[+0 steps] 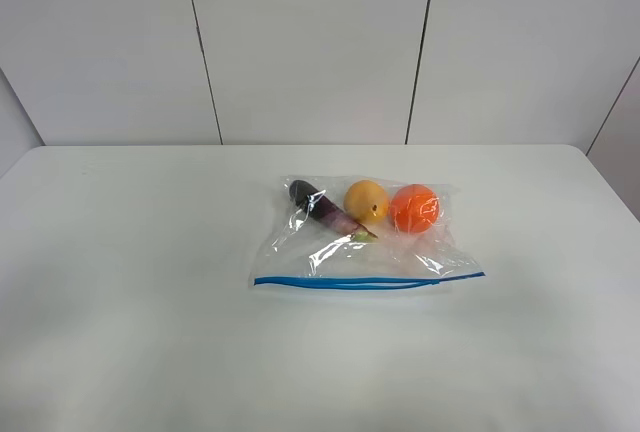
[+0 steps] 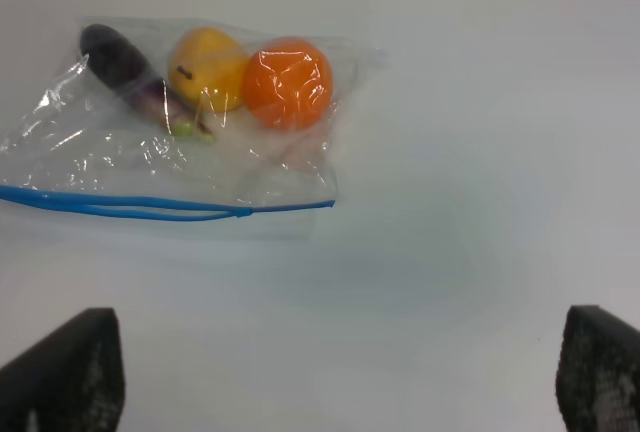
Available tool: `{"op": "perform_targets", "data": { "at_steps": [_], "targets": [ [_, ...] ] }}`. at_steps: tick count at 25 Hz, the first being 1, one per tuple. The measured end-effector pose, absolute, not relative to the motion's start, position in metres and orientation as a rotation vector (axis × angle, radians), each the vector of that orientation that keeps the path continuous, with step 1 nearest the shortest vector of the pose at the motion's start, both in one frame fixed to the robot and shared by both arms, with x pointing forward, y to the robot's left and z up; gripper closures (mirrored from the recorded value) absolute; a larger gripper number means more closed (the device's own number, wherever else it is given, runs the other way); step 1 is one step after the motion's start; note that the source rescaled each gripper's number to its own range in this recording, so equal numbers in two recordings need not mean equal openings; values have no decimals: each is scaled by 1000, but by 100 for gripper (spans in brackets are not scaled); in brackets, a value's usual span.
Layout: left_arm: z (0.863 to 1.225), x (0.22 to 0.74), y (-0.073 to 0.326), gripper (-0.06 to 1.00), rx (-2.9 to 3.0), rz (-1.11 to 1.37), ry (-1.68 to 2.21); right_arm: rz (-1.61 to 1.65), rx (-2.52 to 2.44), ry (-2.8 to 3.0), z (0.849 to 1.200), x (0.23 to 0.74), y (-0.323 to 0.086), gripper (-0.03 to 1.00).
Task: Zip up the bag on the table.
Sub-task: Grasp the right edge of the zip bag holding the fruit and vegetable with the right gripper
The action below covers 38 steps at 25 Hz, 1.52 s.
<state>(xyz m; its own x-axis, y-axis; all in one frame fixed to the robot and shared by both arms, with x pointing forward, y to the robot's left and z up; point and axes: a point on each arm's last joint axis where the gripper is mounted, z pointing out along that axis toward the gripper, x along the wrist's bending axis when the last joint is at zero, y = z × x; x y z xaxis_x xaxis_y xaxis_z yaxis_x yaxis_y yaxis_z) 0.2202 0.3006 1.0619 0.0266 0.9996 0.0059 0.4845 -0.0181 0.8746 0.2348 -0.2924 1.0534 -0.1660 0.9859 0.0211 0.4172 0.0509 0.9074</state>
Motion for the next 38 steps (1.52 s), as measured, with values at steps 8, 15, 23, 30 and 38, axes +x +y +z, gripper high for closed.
{"op": "perform_targets", "data": {
  "at_steps": [8,15,23,30,38],
  "targets": [
    [1062,220,301,-1,1593,917,1545,1085,1427,1664,1053,235,-292,-3],
    [1062,220,301,-1,1593,917,1545,1085,1426,1663,1053,235,-292,-3],
    [1062,220,301,-1,1593,917,1545,1088,1427,1664,1054,235,-292,-3],
    [1062,220,301,-1,1593,917,1545,1089,1427,1664,1054,235,-292,-3],
    [1062,220,301,-1,1593,917,1545,1088,1428,1664,1057,237,-292,-3]
  ]
}}
